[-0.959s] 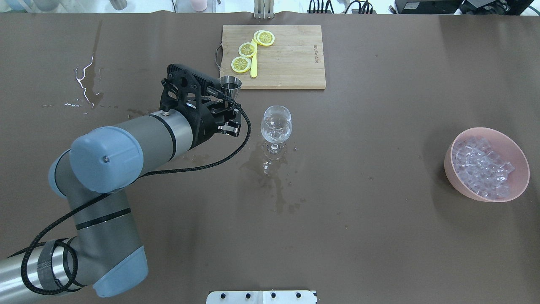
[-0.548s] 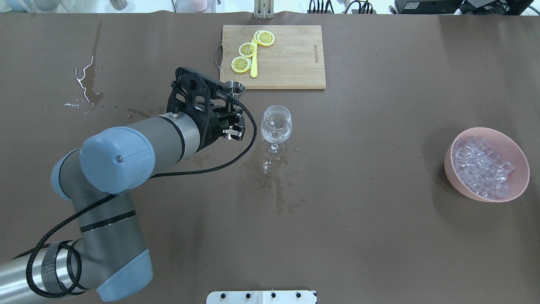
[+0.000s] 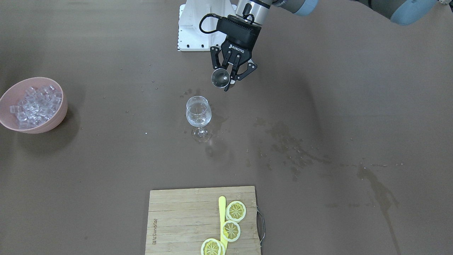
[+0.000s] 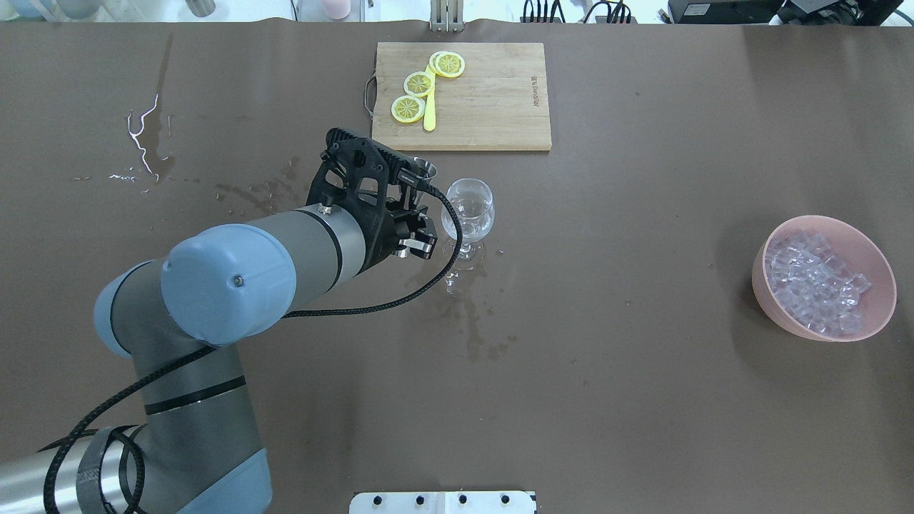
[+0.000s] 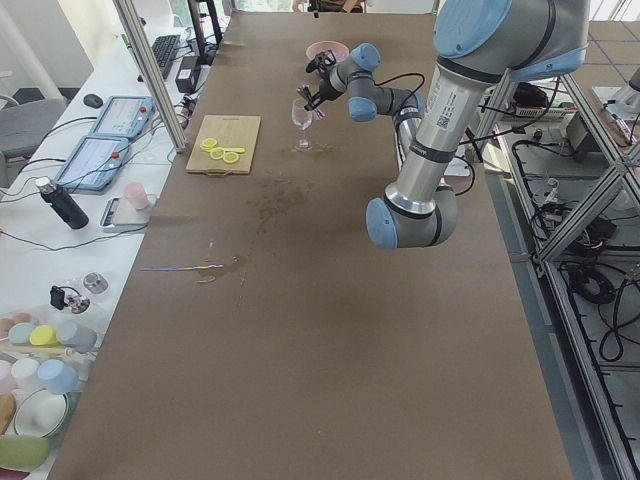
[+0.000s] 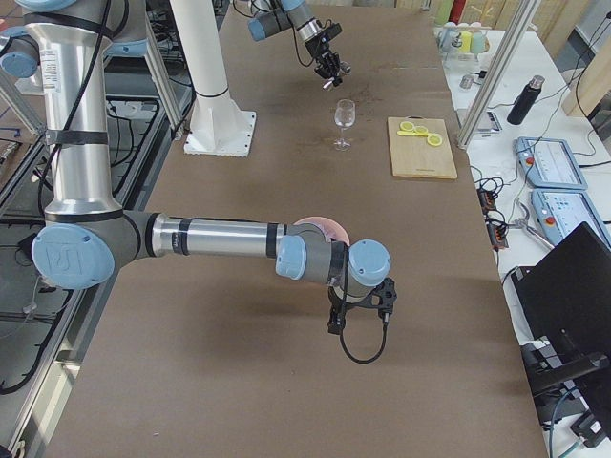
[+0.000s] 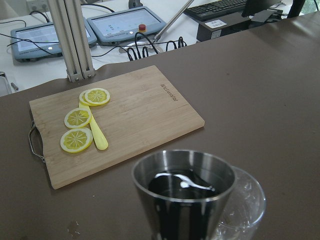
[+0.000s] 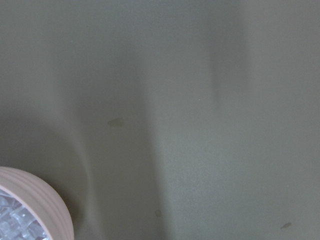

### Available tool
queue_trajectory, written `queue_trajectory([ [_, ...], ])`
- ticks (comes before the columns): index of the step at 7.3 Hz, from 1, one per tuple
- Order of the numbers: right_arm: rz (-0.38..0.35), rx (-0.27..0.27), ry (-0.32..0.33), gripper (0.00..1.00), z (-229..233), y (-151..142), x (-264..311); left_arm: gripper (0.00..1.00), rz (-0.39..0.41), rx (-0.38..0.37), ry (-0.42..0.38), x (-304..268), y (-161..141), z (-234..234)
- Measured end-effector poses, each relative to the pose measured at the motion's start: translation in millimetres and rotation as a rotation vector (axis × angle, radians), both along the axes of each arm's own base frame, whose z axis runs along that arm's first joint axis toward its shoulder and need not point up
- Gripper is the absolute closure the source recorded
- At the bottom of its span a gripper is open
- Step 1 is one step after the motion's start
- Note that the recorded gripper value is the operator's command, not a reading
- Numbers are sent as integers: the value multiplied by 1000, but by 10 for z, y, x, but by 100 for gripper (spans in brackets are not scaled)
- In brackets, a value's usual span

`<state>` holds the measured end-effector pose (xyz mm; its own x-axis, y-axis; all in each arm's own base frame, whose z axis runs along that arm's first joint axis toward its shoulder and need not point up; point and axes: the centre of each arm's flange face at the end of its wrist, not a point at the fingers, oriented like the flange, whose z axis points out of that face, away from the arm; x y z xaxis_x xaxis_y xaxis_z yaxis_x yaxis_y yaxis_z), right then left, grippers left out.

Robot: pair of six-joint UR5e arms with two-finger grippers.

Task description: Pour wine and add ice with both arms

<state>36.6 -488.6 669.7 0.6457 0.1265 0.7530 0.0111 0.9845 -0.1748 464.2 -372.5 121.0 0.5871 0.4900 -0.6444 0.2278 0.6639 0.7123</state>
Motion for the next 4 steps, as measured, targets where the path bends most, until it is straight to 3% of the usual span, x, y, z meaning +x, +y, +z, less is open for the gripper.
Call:
queue_trajectory([
  [4, 0, -5, 1, 0, 25, -17, 0, 100, 23, -22, -50, 136, 84, -181],
])
